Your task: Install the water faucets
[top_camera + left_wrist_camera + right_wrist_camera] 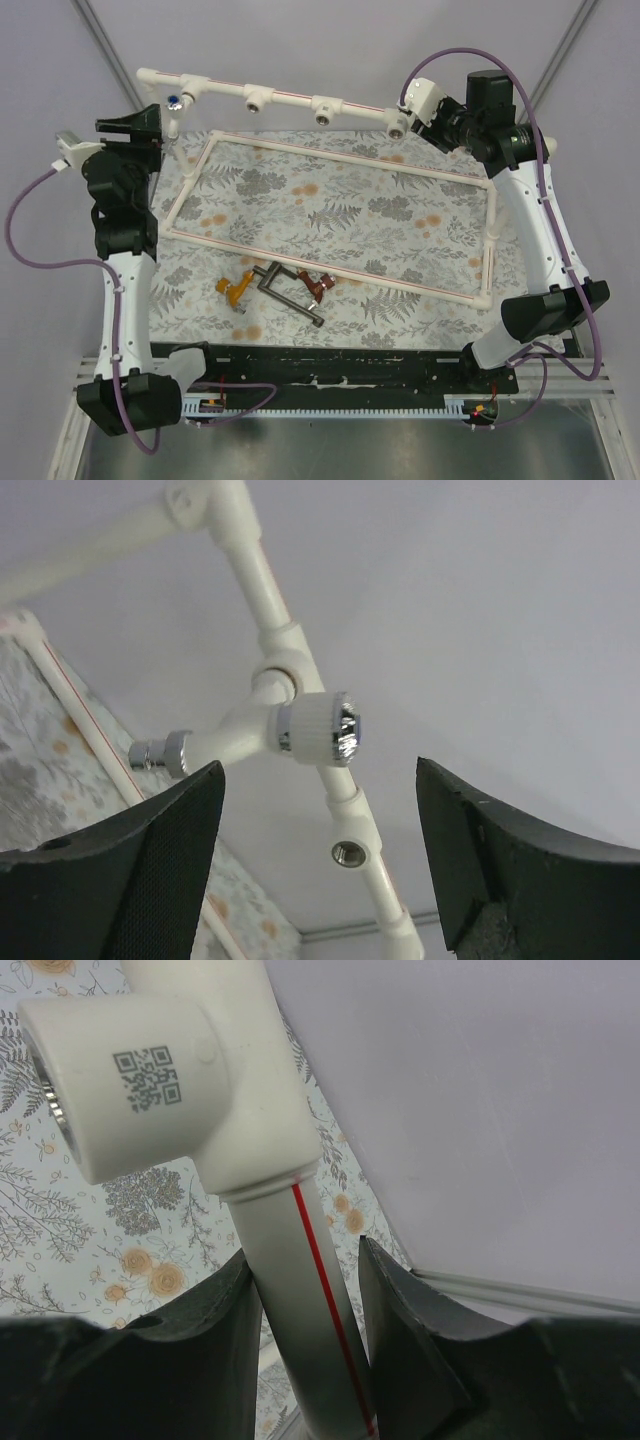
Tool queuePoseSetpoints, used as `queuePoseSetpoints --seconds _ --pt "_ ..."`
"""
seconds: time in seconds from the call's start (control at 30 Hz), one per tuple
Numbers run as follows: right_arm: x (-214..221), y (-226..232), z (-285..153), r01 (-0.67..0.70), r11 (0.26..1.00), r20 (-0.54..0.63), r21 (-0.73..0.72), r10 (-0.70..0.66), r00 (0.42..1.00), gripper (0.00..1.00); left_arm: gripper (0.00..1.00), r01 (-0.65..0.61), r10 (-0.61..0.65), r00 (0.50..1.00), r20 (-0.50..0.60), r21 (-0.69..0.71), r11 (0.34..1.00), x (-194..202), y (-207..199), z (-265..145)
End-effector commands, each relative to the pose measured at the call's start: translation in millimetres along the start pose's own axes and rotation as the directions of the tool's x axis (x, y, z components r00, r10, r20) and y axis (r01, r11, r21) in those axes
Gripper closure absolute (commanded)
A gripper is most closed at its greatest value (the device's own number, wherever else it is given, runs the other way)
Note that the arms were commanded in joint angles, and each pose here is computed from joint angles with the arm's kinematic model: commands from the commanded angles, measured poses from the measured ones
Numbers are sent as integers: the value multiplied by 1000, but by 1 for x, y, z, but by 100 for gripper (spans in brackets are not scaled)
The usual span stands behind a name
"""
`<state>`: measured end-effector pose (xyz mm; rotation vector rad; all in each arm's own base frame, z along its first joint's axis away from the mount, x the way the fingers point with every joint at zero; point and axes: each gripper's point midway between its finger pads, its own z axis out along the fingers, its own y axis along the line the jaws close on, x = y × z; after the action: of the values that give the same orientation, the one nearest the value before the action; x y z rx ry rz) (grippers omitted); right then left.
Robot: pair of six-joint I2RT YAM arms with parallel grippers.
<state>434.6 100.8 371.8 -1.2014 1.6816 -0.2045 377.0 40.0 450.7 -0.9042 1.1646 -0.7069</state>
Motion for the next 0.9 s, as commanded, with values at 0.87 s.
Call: queuePoseSetpoints --seconds 0.87 --pt "23 14 14 -102 995 -94 -20 100 991 100 38 319 -322 946 -33 -65 945 37 48 40"
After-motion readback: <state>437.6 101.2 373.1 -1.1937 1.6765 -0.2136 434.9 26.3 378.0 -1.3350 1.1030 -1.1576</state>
